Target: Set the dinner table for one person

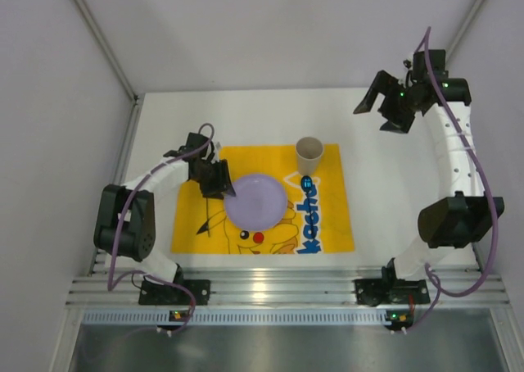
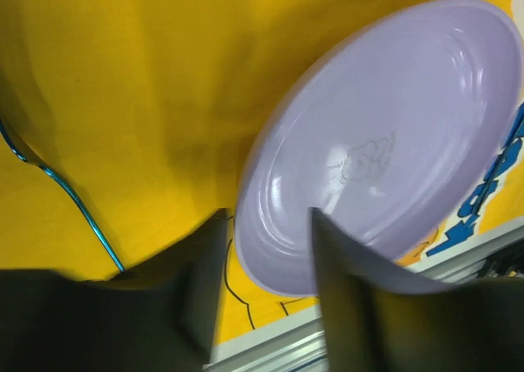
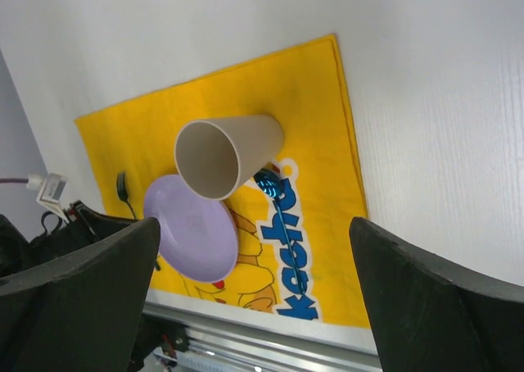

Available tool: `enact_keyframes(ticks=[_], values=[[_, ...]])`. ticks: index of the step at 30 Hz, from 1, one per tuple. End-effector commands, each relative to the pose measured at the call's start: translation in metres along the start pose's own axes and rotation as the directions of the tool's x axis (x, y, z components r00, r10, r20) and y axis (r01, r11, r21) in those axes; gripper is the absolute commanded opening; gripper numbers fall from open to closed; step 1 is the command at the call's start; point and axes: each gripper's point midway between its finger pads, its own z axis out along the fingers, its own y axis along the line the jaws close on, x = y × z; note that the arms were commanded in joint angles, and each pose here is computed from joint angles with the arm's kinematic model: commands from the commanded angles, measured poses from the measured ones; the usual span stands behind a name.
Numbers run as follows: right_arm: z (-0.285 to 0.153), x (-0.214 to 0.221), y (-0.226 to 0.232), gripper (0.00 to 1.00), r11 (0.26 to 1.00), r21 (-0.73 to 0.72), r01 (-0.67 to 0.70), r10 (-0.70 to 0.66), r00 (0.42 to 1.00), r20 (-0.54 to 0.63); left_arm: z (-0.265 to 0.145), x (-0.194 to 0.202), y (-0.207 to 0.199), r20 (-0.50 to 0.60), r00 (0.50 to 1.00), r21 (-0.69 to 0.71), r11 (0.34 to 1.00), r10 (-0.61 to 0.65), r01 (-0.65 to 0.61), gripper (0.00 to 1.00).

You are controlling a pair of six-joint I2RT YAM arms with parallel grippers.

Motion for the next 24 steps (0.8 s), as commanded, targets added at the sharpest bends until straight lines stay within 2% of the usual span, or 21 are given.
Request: enact_keyframes(ticks=[1, 2, 7, 9, 12, 13, 15, 17, 18, 19, 20, 21, 22, 23, 24], values=[[-0.020, -0.008, 0.009, 1.00, 0.999, -0.023, 0.039, -0.037, 0.996, 0.081, 0.001, -0.016, -0.007, 0.082, 0.996, 0.025, 0.999, 0.030, -0.032, 0.60], [-0.020, -0.007, 0.008, 1.00, 0.999, -0.022, 0.041, -0.039, 0.996, 0.083, -0.003, -0.019, -0.009, 0.097, 0.995, 0.026, 0.999, 0.034, -0.037, 0.99], [-0.030, -0.009, 0.013, 1.00, 0.997, -0.048, 0.057, -0.051, 0.990, 0.128, -0.036, -0.041, -0.026, 0.185, 0.981, 0.028, 0.998, 0.053, -0.059, 0.99], [-0.035, -0.010, 0.020, 1.00, 0.994, -0.081, 0.073, -0.060, 0.987, 0.151, -0.064, -0.061, -0.044, 0.255, 0.965, 0.051, 0.995, 0.065, -0.080, 0.99], [-0.047, -0.016, 0.033, 1.00, 0.987, -0.121, 0.102, -0.072, 0.971, 0.230, -0.100, -0.087, -0.066, 0.352, 0.932, 0.064, 0.991, 0.087, -0.116, 0.99], [-0.058, -0.027, 0.034, 1.00, 0.988, -0.114, 0.107, -0.067, 0.949, 0.308, -0.114, -0.099, -0.073, 0.392, 0.915, 0.057, 0.990, 0.093, -0.125, 0.99], [-0.059, -0.033, 0.028, 1.00, 0.994, -0.088, 0.060, -0.024, 0.933, 0.360, -0.122, -0.102, -0.066, 0.393, 0.915, 0.005, 0.994, 0.096, -0.106, 0.99], [-0.068, -0.036, 0.027, 1.00, 0.995, -0.093, 0.036, 0.005, 0.913, 0.409, -0.138, -0.110, -0.051, 0.456, 0.887, -0.084, 0.995, 0.079, -0.046, 0.99], [-0.056, -0.031, 0.022, 1.00, 0.995, -0.093, 0.031, 0.010, 0.912, 0.411, -0.146, -0.114, -0.048, 0.499, 0.863, -0.105, 0.994, 0.077, -0.028, 0.99], [-0.067, -0.025, 0.025, 1.00, 0.993, -0.113, 0.043, 0.011, 0.898, 0.440, -0.140, -0.106, -0.036, 0.507, 0.859, -0.129, 0.992, 0.071, -0.006, 0.99], [-0.066, -0.019, 0.023, 1.00, 0.991, -0.116, 0.060, -0.002, 0.895, 0.446, -0.164, -0.103, -0.036, 0.588, 0.804, -0.127, 0.992, 0.087, -0.015, 0.99], [-0.047, 0.002, 0.011, 1.00, 0.993, -0.099, 0.064, -0.019, 0.916, 0.402, -0.168, -0.101, -0.033, 0.626, 0.772, -0.136, 0.990, 0.108, -0.028, 0.99], [-0.051, 0.012, 0.010, 1.00, 0.990, -0.107, 0.091, -0.041, 0.913, 0.405, -0.159, -0.095, -0.023, 0.658, 0.740, -0.147, 0.988, 0.140, -0.056, 0.99], [-0.046, 0.024, 0.006, 1.00, 0.988, -0.093, 0.125, -0.081, 0.920, 0.384, -0.182, -0.091, -0.024, 0.727, 0.666, -0.152, 0.985, 0.167, -0.081, 0.99], [-0.028, 0.049, -0.010, 1.00, 0.991, -0.074, 0.112, -0.083, 0.946, 0.312, -0.190, -0.086, -0.016, 0.759, 0.627, -0.175, 0.983, 0.172, -0.059, 0.99]])
